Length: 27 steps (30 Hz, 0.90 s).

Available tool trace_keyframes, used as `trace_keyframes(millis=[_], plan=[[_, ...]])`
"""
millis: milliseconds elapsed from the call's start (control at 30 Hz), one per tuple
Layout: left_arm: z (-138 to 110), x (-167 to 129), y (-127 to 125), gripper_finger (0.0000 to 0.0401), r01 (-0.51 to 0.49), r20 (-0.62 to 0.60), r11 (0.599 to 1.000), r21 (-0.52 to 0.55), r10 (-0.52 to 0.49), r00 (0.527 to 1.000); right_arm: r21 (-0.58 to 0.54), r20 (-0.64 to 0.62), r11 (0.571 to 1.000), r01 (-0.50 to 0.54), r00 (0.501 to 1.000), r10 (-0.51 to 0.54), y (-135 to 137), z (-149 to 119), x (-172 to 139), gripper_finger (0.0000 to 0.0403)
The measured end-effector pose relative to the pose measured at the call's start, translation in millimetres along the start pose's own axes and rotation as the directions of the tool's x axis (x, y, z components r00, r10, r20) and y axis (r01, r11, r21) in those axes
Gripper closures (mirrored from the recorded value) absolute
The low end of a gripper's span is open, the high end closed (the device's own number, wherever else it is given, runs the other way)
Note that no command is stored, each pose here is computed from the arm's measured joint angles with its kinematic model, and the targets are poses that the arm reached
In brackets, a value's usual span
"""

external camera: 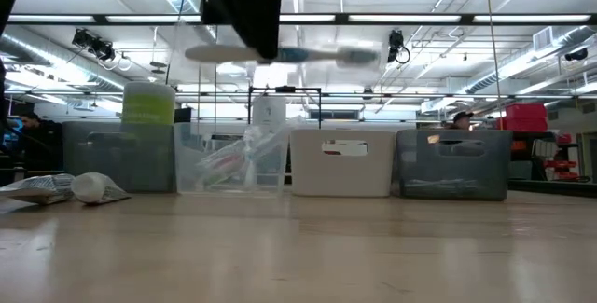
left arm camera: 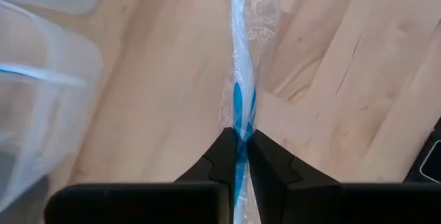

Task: Pick & Place Travel size toiletries
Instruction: Put the blue toothbrush into the transparent bin

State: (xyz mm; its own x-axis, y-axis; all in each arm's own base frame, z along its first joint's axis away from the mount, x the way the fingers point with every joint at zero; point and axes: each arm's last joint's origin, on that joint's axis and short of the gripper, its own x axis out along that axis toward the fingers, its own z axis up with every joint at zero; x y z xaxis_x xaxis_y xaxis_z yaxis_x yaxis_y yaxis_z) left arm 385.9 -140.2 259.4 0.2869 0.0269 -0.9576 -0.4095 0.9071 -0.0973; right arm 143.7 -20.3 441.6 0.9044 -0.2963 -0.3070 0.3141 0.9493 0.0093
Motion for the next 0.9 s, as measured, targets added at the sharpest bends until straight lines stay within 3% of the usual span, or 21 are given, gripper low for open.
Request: trace_keyframes(millis=[533,900], plan=[[17,-48,39,0.0369,-0.267,-0.016,0.956,0.121,0.271,0.962,0.008,-0.018,1.0,0.001,1.0,-0.001,0,-2,0,0.0349],[37,-52,80,0.0369,-0.383,-0.043,0.921,0.074,0.386,0.921,0.015,-0.02,1.0,0.001,1.0,-0.001,0,-2,0,0.0349]])
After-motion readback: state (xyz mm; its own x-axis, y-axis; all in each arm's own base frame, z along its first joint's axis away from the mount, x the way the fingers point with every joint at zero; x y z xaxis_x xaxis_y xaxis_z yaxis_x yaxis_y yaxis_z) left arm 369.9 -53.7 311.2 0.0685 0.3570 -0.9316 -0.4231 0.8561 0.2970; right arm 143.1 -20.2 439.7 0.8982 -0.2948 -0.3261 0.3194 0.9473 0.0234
